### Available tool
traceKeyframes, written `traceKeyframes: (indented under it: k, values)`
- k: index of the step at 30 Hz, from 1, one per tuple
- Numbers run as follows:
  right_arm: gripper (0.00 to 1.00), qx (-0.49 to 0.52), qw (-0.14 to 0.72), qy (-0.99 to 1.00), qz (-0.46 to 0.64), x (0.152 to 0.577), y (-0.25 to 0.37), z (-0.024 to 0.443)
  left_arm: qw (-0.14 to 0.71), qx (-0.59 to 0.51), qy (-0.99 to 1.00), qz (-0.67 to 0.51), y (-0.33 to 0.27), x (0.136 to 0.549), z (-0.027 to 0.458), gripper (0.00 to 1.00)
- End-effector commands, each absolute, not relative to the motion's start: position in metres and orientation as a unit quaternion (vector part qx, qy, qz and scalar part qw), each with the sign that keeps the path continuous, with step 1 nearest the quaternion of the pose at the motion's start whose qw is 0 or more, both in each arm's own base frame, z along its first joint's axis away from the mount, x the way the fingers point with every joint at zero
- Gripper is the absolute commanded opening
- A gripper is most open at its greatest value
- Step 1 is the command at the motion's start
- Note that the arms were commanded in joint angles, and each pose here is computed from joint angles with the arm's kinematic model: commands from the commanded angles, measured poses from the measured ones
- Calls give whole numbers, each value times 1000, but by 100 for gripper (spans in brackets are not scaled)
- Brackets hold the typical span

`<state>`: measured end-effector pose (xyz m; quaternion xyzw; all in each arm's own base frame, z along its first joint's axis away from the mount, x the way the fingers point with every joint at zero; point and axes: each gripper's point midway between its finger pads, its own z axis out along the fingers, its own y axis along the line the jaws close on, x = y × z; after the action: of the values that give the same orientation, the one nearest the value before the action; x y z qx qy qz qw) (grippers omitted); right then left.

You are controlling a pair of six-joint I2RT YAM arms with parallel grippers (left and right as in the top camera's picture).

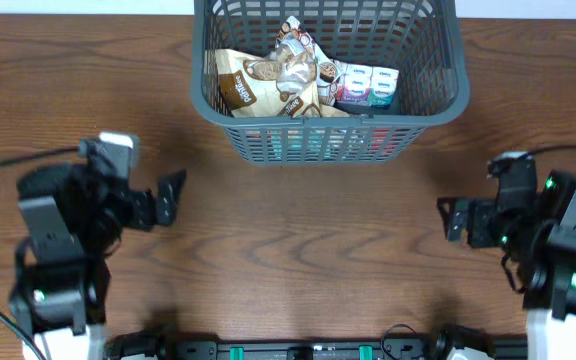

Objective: Pack container

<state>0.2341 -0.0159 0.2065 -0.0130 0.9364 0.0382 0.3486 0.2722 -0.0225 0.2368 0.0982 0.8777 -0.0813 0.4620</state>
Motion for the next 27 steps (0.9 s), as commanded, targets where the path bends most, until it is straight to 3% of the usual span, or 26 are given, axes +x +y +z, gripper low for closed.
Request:
traceKeyframes:
  k: [1, 8, 27]
  values:
    - [99, 22, 359, 932, 31, 224, -13, 201, 462, 129, 873, -90, -36, 266, 222, 99]
    - [99, 39, 395, 918, 15, 211, -7, 201, 448, 150, 876, -94, -48, 262, 211, 99]
    - [99, 28, 388, 921, 14, 208, -3, 196, 427, 148, 887, -95, -48, 266, 200, 98]
